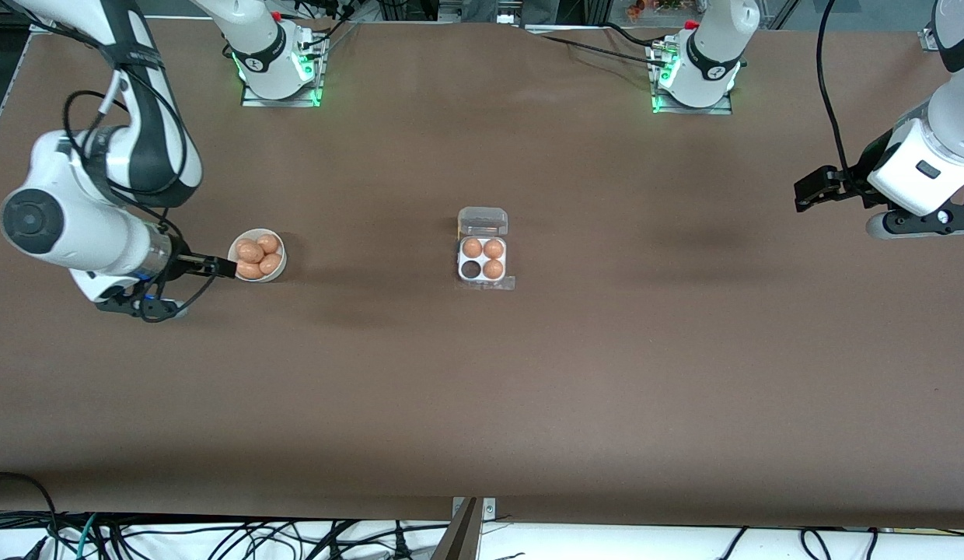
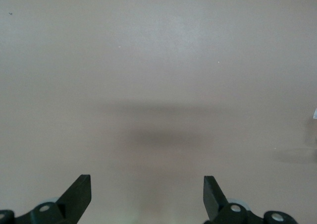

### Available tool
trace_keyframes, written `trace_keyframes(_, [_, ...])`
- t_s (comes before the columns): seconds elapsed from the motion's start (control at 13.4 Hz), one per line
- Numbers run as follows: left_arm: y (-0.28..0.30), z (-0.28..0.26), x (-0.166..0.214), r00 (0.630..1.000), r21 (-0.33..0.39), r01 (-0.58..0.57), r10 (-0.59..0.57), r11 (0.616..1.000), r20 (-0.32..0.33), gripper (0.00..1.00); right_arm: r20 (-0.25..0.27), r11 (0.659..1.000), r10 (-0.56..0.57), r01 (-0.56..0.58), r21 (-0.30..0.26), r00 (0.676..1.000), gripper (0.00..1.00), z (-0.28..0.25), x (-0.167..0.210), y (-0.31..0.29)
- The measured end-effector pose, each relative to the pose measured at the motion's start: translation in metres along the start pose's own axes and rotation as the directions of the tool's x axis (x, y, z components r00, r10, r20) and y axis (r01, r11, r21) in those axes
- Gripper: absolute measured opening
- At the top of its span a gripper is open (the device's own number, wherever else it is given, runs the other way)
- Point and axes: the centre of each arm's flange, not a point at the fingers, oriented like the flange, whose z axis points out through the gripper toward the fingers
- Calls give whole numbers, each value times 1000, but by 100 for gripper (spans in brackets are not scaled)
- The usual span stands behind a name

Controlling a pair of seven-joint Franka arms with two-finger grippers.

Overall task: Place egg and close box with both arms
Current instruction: 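Move the right gripper over the white egg bowl and lower it, then close the right gripper on one brown egg in the bowl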

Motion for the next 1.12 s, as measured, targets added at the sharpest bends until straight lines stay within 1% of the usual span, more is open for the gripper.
trace_keyframes(0.22, [0, 1, 0, 1000, 0, 0, 0, 1000, 1, 100, -15, 1000, -11, 11, 3, 1000, 100, 47, -16, -3])
trace_keyframes(0.37, [0, 1, 0, 1000, 0, 0, 0, 1000, 1, 100, -1, 999, -33, 33, 0, 999, 100, 68, -26, -1])
trace_keyframes(0.52, [0, 1, 0, 1000, 0, 0, 0, 1000, 1, 100, 20, 998, -69, 69, -2, 997, 100, 79, -33, 0])
trace_keyframes(0.82, [0, 1, 0, 1000, 0, -1, 1, 1000, 2, 100, 57, 996, -93, 94, -5, 994, 100, 95, -43, 2])
trace_keyframes(1.12, [1, 1, 0, 1000, 0, -1, 1, 1000, 2, 100, 71, 995, -99, 100, -6, 993, 100, 102, -44, 2])
